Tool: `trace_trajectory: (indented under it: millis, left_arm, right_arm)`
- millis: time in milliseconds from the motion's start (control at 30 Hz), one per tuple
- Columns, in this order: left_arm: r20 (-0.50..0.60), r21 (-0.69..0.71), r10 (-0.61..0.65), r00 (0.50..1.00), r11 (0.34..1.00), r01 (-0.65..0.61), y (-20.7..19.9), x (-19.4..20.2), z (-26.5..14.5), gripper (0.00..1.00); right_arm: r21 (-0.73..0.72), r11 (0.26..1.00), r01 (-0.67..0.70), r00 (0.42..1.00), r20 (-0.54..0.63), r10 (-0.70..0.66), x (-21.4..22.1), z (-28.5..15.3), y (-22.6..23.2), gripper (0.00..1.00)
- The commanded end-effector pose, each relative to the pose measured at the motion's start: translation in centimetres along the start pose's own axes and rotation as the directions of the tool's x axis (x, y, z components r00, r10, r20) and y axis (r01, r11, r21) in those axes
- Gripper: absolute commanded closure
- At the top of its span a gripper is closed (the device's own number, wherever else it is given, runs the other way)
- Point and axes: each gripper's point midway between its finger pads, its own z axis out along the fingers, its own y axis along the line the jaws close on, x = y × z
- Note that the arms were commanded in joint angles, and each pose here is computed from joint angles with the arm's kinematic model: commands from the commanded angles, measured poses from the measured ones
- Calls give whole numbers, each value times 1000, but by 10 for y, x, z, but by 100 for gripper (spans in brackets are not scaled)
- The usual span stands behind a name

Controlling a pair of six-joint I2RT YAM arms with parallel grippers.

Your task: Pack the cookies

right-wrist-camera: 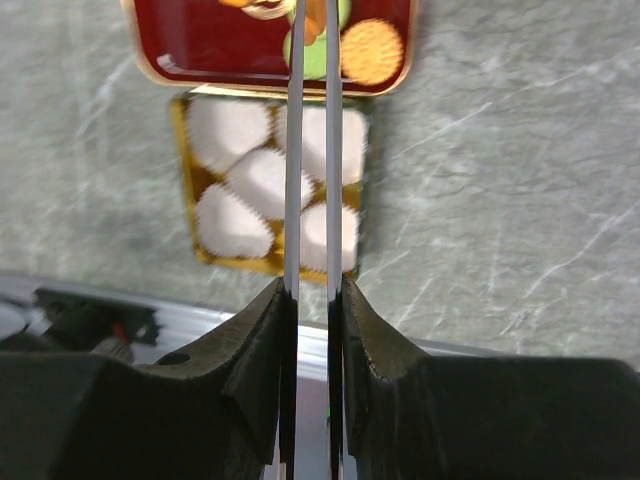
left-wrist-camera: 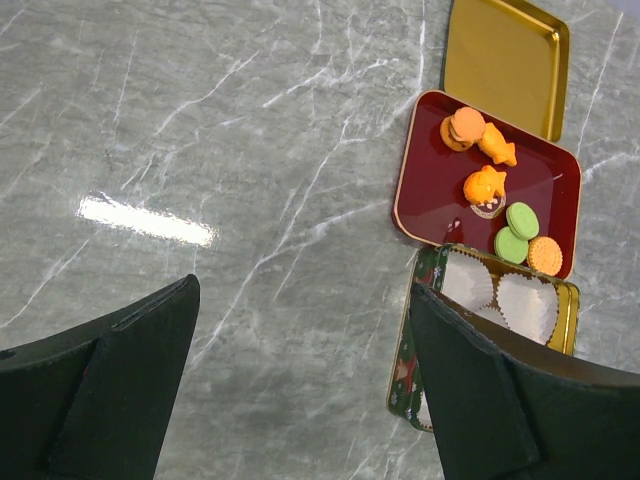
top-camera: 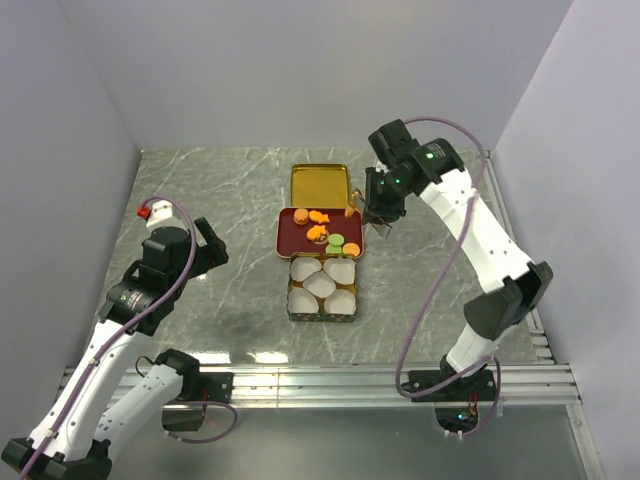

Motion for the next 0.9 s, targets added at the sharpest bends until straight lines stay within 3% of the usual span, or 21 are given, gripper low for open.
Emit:
trace_trajectory:
  millis: [0,333,533,867]
  left_arm:
    - [27,0,-20,999,1000,20,0,-7,-1,8]
    - [22,-12,-19,1000,1000,20,1,-5,0,9]
    - [29,-11,-21,999,1000,22,1,-6,-2,9]
    - [44,-8,-31,999,999,31,2,-8,-5,8]
  right_arm:
    - [-110,994,15,1000,-13,-16,25,-42,10,80]
    - [-309,951,27,999,-19,-35,65,-56,55,82]
    - [-315,947,68,992,-81,-98,96,-37,80,82]
    - [-213,971,109,986,-100,-132,99,15,98,83]
